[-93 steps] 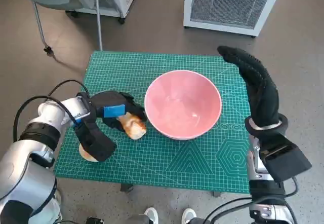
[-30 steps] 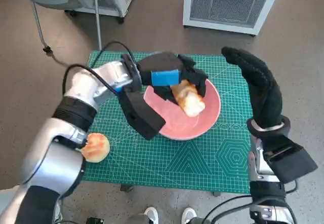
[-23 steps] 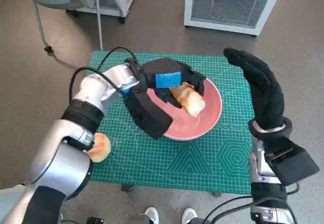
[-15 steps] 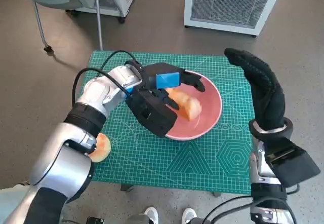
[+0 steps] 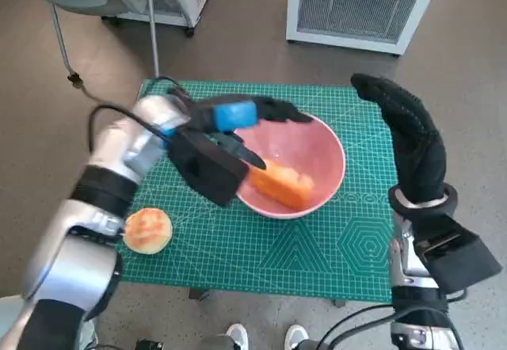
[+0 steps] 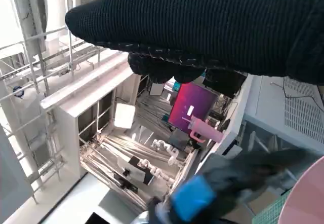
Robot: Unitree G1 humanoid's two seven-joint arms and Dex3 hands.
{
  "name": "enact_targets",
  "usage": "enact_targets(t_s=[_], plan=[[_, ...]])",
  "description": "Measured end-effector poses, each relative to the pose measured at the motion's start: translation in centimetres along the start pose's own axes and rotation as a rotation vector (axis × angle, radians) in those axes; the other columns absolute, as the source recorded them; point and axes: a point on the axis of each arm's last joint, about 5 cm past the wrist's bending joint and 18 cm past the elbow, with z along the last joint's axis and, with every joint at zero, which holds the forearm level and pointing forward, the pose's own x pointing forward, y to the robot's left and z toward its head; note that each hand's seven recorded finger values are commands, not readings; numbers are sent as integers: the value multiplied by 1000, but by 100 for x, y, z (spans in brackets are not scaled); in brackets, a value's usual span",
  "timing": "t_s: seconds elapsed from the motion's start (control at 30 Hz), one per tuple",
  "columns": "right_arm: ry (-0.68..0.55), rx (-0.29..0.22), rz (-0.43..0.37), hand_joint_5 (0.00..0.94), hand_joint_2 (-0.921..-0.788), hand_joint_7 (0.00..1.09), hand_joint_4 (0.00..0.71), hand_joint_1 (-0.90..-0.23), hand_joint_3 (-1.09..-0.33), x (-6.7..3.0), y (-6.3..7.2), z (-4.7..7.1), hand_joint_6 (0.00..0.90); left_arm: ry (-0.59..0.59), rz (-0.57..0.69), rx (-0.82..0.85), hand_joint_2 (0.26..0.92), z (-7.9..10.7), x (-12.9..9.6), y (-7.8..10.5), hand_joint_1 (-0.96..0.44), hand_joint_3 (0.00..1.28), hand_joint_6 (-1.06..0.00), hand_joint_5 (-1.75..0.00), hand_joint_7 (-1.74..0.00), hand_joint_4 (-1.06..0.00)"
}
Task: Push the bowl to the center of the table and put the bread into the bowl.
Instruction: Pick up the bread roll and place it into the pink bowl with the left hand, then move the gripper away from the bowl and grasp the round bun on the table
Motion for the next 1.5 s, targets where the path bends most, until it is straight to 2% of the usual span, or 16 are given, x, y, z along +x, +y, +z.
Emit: enact_targets(t_s=[0.27,0.43,0.7,0.93,1.13,1.3,1.5], plan=[[-8,1,-1,1,-921,614,192,-712,-832,13,-2,21,-1,25,94,-1,869,-169,-613,14,-530,1,-188,-13,-118,-96],[-8,2,-3,2,-921,615,194,-712,-831,18,-6,25,-1,90,72,36,853,-208,-959,-18,-538,0,-222,-17,-122,-118],[-4,22,-6,5,-921,616,200,-707,-830,30,12,14,-1,180,15,0,806,-208,-1408,-77,-510,0,-287,-8,-94,-148],[-2,47,-5,5,-921,614,200,-705,-822,32,30,2,-1,257,-62,-22,745,-193,-1622,-208,-344,1,-314,-7,-69,-162],[7,54,11,5,-921,614,200,-705,-819,30,33,-9,-1,317,-126,-81,734,-194,-1713,-370,-253,0,-326,-3,-49,-166],[14,59,20,5,-921,613,200,-705,-818,37,32,-14,-1,347,-155,-127,733,-204,-1743,-484,-216,0,-330,-1,-35,-165],[11,60,30,5,-921,611,200,-705,-818,58,32,-12,-1,352,-158,-150,737,-214,-1724,-557,-238,2,-339,-2,-25,-166]])
